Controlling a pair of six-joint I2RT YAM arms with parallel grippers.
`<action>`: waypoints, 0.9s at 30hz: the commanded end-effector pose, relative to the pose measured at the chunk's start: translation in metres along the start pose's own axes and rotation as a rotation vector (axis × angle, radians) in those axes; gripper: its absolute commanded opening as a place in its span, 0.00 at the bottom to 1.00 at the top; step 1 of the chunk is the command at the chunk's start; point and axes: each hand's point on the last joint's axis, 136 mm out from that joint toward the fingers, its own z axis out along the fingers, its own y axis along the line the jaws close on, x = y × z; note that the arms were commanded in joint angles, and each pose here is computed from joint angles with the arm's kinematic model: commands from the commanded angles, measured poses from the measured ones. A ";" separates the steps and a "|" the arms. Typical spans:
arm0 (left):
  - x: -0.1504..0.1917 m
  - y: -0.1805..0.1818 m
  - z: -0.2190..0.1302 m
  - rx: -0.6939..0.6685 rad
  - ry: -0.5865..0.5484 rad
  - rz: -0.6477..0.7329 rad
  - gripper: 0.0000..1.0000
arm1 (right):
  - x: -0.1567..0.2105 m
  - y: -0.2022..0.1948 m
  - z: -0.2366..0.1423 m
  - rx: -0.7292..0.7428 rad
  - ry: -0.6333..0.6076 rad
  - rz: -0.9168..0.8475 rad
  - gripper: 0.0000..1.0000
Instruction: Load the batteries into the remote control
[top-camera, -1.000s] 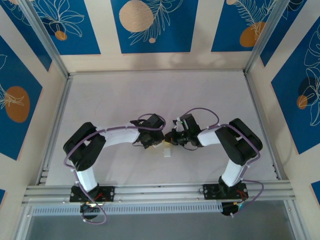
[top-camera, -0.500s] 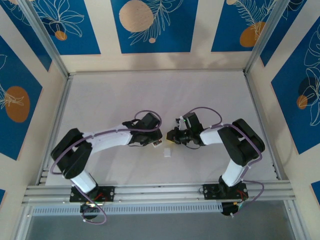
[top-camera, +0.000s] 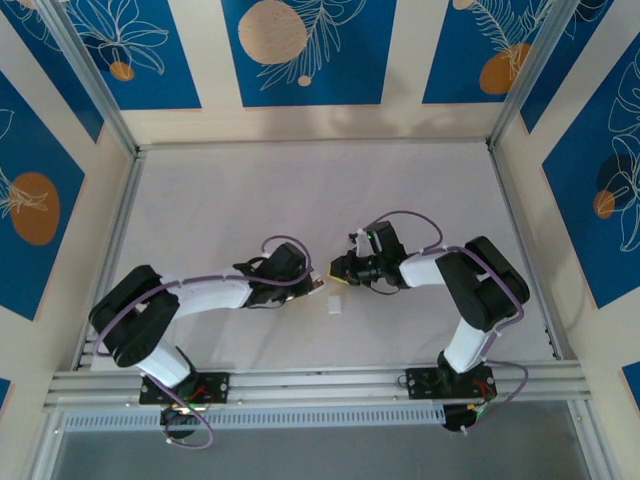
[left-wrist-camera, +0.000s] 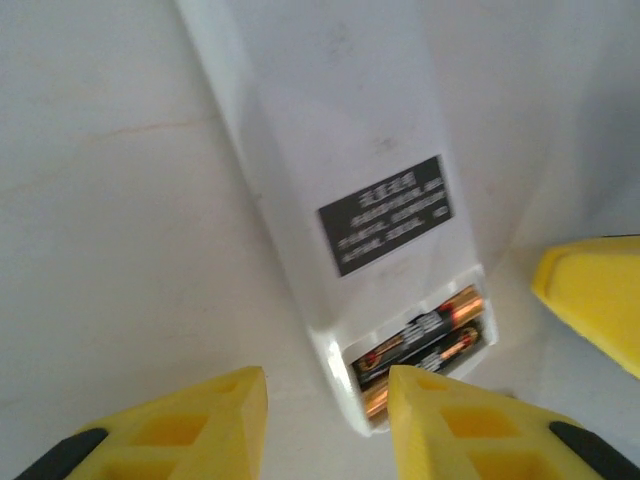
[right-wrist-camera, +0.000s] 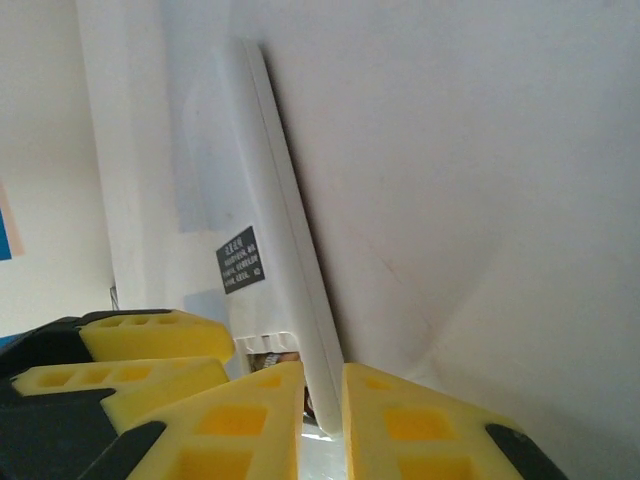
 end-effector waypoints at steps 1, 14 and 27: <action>-0.002 0.000 0.006 0.033 -0.007 -0.002 0.36 | 0.002 0.009 0.004 -0.042 0.030 -0.016 0.20; 0.008 0.021 0.013 -0.047 0.031 -0.015 0.31 | 0.012 0.010 0.016 -0.061 0.089 -0.031 0.33; 0.010 0.022 0.017 -0.053 0.042 -0.014 0.30 | 0.026 -0.001 0.023 -0.004 0.149 -0.047 0.31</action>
